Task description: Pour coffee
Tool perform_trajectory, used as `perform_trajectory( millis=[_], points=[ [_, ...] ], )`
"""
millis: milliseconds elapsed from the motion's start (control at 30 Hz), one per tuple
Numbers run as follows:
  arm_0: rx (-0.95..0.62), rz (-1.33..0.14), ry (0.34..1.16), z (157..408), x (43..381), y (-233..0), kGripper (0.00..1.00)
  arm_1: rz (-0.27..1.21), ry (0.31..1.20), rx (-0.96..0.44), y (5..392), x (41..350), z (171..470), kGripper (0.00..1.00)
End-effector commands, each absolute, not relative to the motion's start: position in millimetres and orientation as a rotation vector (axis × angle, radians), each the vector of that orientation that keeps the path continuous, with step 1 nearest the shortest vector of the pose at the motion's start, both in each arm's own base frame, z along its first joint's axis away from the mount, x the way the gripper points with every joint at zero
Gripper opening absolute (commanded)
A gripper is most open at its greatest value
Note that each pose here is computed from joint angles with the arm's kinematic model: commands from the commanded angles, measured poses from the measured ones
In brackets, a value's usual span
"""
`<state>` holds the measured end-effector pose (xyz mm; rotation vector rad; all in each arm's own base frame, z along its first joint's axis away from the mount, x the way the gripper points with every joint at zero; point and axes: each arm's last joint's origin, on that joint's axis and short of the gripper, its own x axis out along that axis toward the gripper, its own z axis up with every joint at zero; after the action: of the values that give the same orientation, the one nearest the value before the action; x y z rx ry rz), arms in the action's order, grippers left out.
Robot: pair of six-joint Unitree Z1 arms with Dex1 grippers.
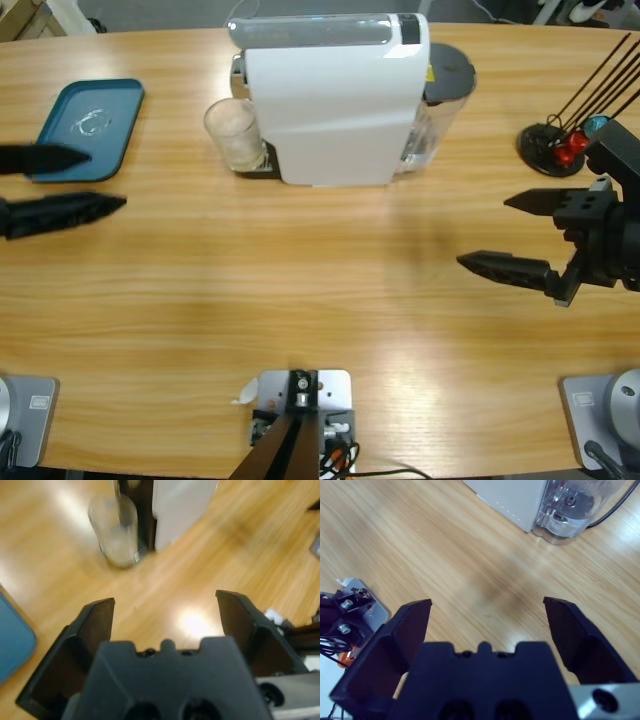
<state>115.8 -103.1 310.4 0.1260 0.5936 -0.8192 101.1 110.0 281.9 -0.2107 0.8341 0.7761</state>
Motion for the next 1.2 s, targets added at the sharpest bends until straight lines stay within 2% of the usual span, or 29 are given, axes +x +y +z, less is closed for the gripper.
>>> perform_trajectory(
  millis=[33,167,300,500,600,1000,1200],
  points=[
    [0.227,-0.856,0.568,270,176,-154,0.884,0.789,0.793,-0.176,99,89,286,1.000],
    [0.228,-0.854,0.589,238,206,-179,0.885,0.789,0.792,-0.172,98,88,285,1.000],
    [0.242,-0.813,0.597,220,215,-183,0.885,0.796,0.798,-0.171,98,88,284,1.000],
    [0.278,-0.680,0.590,216,211,-171,0.885,0.798,0.809,-0.173,101,89,283,1.000],
    [0.286,-0.664,0.602,212,213,-170,0.885,0.798,0.808,-0.173,101,90,283,1.000],
    [0.266,-0.703,0.605,196,235,-185,0.890,0.796,0.820,-0.179,103,92,281,1.000],
    [0.241,-0.759,0.593,197,245,-194,0.890,0.796,0.823,-0.181,104,92,281,1.000]
  ],
)
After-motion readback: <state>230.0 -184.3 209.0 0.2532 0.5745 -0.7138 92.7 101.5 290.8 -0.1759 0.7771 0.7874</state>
